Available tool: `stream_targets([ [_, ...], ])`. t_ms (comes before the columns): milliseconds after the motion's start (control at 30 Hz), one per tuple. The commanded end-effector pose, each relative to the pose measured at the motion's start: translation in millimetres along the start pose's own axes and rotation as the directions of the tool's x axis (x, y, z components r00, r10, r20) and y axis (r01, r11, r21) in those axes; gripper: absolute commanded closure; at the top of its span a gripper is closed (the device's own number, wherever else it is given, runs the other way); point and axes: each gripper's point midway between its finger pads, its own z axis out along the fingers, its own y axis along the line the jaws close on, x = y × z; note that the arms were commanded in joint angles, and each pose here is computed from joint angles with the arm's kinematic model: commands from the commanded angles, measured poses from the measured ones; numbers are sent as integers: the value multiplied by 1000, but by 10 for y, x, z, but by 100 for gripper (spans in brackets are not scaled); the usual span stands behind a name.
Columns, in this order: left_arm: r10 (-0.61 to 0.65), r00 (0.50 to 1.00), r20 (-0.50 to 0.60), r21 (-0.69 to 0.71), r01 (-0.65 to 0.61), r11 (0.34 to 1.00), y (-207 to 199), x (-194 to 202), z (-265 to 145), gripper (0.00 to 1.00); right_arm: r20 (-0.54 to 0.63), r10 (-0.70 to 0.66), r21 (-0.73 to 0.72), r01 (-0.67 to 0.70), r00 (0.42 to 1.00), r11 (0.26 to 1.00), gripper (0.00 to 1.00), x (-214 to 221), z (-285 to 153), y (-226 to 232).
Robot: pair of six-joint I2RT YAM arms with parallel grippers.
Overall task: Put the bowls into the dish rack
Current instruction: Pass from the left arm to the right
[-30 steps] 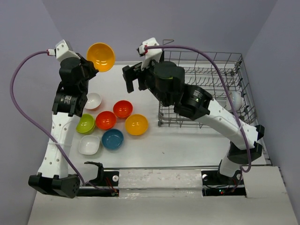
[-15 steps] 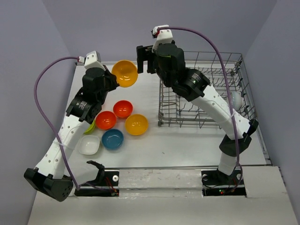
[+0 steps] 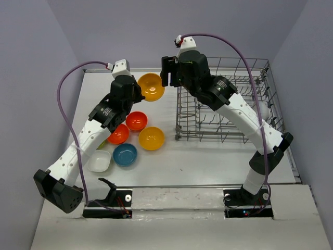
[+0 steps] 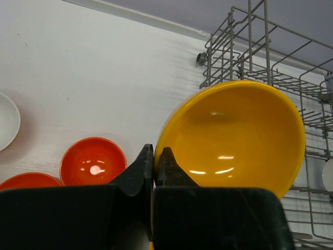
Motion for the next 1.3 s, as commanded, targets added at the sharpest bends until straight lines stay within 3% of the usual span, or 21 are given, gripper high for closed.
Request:
stream_targets([
  [0,-49,993,104,40,45,998,-206,-355,-46,100,35,55,-65,-53,998,996,28,-151,-258,32],
  [300,-45,993,105,67,38,997,-410,-383,-26,100,-13,31,-42,-32,999,999,37,130,-193,-30],
  [767,-30,995,91,81,22,996,-577,-320,-60,100,-9,9,-6,-9,1000,1000,41,164,-38,-37],
  [1167,-18,995,95,79,11,997,-608,-330,-103,100,-2,2,44,-1,1000,999,61,167,57,-85],
  [1267,-16,995,96,76,9,997,-606,-329,-94,100,2,1,54,-1,1000,999,62,152,53,-104],
])
